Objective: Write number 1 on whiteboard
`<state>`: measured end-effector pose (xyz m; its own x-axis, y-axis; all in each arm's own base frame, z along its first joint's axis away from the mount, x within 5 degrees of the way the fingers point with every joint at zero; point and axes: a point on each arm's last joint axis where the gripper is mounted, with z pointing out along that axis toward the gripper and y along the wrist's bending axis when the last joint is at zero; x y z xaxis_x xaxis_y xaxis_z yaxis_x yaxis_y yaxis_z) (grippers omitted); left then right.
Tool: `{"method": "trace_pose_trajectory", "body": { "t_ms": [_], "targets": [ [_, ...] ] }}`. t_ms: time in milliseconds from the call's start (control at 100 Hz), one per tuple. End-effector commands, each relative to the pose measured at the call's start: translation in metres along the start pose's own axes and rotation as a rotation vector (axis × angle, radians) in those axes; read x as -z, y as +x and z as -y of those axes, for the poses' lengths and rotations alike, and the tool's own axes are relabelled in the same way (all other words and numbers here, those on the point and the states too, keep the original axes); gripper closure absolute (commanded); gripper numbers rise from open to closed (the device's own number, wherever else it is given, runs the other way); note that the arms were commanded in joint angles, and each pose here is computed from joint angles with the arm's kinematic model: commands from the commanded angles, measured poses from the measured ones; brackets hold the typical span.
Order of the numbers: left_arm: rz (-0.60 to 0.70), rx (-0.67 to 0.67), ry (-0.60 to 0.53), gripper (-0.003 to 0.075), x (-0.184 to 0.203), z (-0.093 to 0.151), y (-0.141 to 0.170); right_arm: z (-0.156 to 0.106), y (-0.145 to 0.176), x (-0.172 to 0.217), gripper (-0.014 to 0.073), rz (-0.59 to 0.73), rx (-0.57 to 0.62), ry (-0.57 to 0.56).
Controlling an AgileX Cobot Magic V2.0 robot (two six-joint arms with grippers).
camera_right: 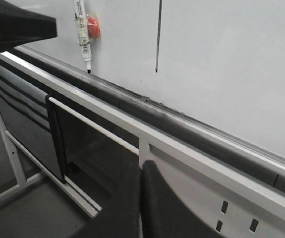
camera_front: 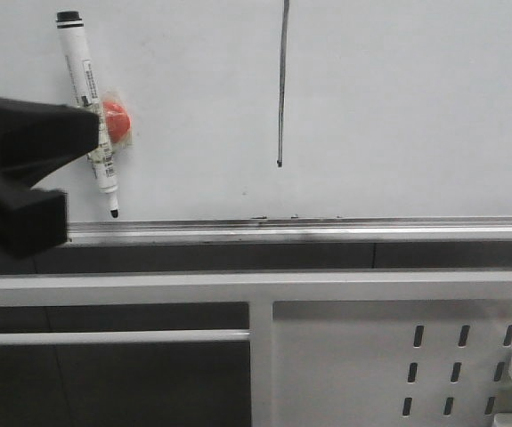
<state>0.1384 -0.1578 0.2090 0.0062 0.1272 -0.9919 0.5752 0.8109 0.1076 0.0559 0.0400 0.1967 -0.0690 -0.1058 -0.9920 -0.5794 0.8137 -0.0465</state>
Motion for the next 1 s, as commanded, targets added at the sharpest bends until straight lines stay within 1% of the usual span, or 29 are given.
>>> {"method": "trace_pose_trajectory", "body": {
  "t_ms": [0,130,170,250,330,410,470,530,610,660,720,740,820,900,950,980,990],
  "targets": [
    [0.085,-0.037,-0.034,0.0740,-0.013,0.002,-0.039,0.003,0.000,-0.001,0.0664,0.030,-0.002,0.034],
    [0.067,-0.039,-0.029,0.0740,-0.020,-0.001,-0.077,0.003,0.000,-0.001,0.0664,0.030,-0.002,0.034],
    [0.078,-0.024,-0.031,0.0740,-0.017,-0.004,-0.089,0.003,0.000,-0.001,0.0664,0.030,-0.002,0.034],
    [0.122,0.024,-0.052,0.0740,-0.008,-0.010,-0.102,0.003,0.000,-0.001,0.0664,0.030,-0.002,0.034],
    [0.127,0.084,-0.058,0.0740,0.001,-0.015,-0.106,0.003,0.000,-0.001,0.0664,0.030,-0.002,0.034],
    [0.148,0.094,-0.068,0.0740,0.006,-0.018,-0.109,0.003,0.000,-0.001,0.0664,0.030,-0.002,0.034],
    [0.167,0.029,-0.095,0.0740,0.009,-0.021,-0.112,0.003,0.000,-0.001,0.0664,0.030,-0.002,0.034],
    [0.168,-0.005,-0.107,0.0740,0.010,-0.022,-0.111,0.003,0.000,-0.001,0.0664,0.030,-0.002,0.034],
    [0.165,-0.021,-0.182,0.0740,0.013,-0.029,-0.108,0.003,0.000,-0.001,0.0664,0.030,-0.002,0.034],
    [0.156,0.011,-0.259,0.0740,0.014,-0.036,-0.106,0.003,0.000,-0.001,0.0664,0.030,-0.002,0.034],
    [0.156,0.083,-0.366,0.0740,0.018,-0.047,-0.105,0.003,0.000,-0.001,0.0664,0.030,-0.002,0.034],
    [0.158,0.090,-0.385,0.0740,0.020,-0.048,-0.106,0.003,0.000,-0.001,0.0664,0.030,-0.002,0.034],
    [0.173,0.101,-0.402,0.0740,0.031,-0.052,-0.110,0.003,0.000,-0.001,0.0664,0.030,-0.002,0.034],
    [0.184,0.053,-0.376,0.0740,0.038,-0.058,-0.116,0.003,0.000,-0.001,0.0664,0.030,-0.002,0.034],
    [0.192,0.056,-0.346,0.0740,0.046,-0.064,-0.120,0.003,0.000,-0.001,0.0664,0.030,-0.002,0.034],
    [0.176,0.065,-0.306,0.0740,0.049,-0.066,-0.120,0.003,0.000,-0.001,0.0664,0.030,-0.002,0.034],
    [0.172,0.067,-0.312,0.0740,0.050,-0.069,-0.120,0.003,0.000,-0.001,0.0664,0.030,-0.002,0.034]
  ]
}}
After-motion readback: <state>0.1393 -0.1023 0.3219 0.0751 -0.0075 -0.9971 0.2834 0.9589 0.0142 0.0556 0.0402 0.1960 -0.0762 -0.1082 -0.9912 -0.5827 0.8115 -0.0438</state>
